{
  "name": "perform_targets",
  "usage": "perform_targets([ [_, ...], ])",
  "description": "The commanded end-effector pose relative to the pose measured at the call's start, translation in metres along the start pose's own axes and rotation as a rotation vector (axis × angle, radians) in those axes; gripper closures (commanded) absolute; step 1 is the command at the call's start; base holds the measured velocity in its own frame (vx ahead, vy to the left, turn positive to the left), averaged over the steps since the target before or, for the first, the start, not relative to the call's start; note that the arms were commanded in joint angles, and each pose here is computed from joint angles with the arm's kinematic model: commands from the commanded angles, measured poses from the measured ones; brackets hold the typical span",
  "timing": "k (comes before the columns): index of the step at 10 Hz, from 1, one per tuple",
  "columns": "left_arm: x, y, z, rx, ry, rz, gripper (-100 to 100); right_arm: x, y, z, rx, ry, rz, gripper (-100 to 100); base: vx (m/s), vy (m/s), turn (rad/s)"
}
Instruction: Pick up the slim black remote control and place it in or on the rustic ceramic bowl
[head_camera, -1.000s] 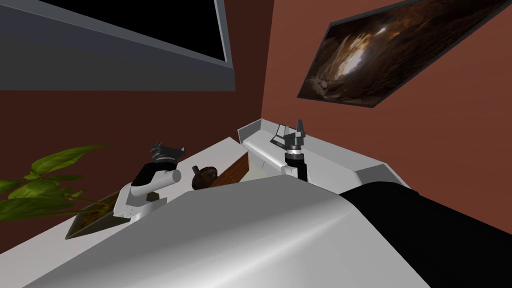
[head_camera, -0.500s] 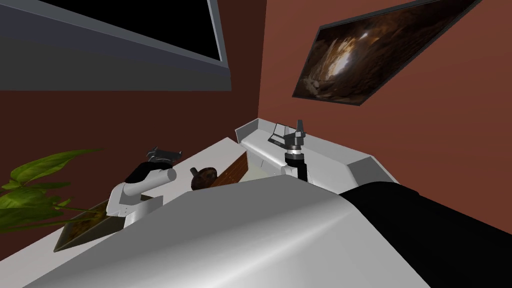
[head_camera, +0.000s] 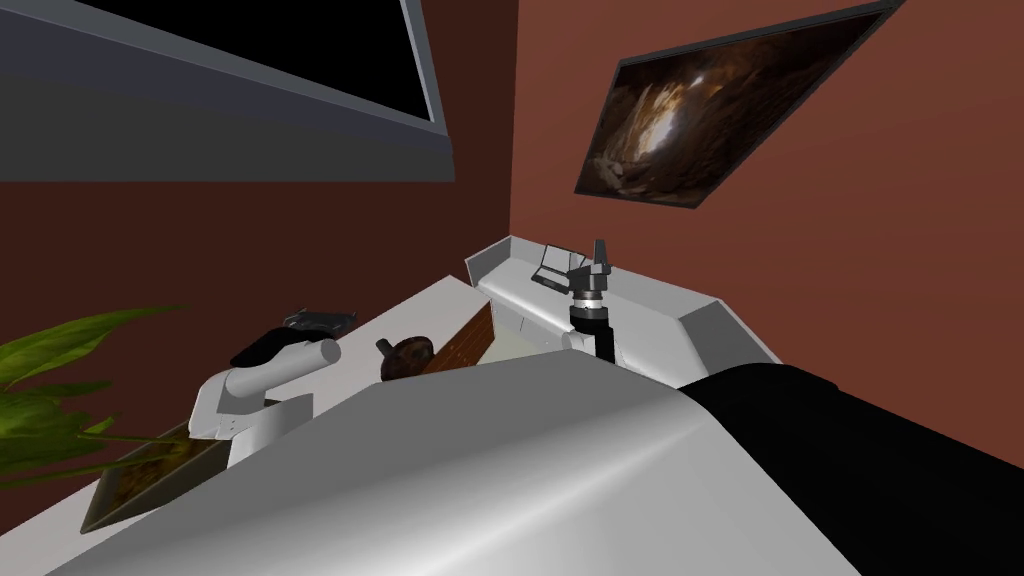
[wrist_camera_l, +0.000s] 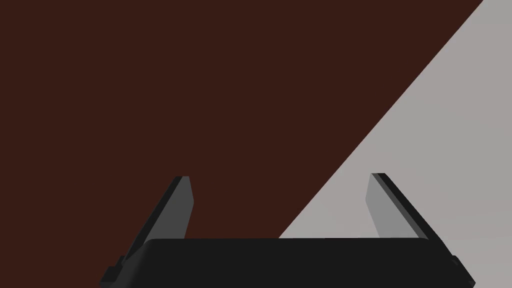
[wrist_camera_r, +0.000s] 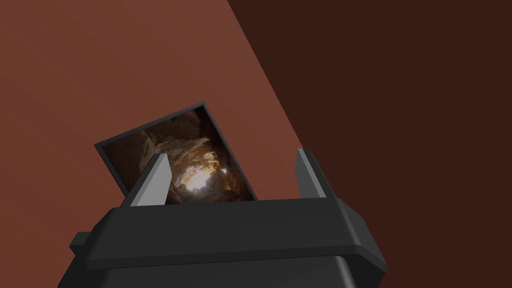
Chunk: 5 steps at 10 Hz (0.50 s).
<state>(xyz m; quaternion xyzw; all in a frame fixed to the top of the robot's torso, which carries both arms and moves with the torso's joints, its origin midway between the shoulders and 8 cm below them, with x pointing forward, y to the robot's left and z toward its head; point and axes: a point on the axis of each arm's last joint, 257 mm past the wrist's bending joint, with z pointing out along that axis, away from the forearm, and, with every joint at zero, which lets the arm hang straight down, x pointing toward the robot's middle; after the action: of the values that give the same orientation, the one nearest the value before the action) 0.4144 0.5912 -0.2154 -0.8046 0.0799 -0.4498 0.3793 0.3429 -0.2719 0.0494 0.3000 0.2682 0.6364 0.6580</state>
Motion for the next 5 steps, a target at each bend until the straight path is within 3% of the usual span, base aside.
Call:
perform_targets([
  [1,-0.028,-0.006,0.007,-0.009,-0.079,-0.072,-100,0.000,0.000,0.000,0.000,0.000,0.000,0,-0.044,0.037,-0.225],
  [3,-0.037,0.001,0.006,-0.029,-0.113,-0.104,-100,0.000,0.000,0.000,0.000,0.000,0.000,0,-0.021,0.018,-0.113],
  [4,-0.060,-0.008,0.010,-0.024,-0.171,-0.170,-100,0.000,0.000,0.000,0.000,0.000,0.000,0,-0.031,0.025,-0.191],
  [5,-0.066,-0.003,0.009,-0.037,-0.197,-0.197,-100,0.000,0.000,0.000,0.000,0.000,0.000,0,-0.032,0.038,-0.134],
])
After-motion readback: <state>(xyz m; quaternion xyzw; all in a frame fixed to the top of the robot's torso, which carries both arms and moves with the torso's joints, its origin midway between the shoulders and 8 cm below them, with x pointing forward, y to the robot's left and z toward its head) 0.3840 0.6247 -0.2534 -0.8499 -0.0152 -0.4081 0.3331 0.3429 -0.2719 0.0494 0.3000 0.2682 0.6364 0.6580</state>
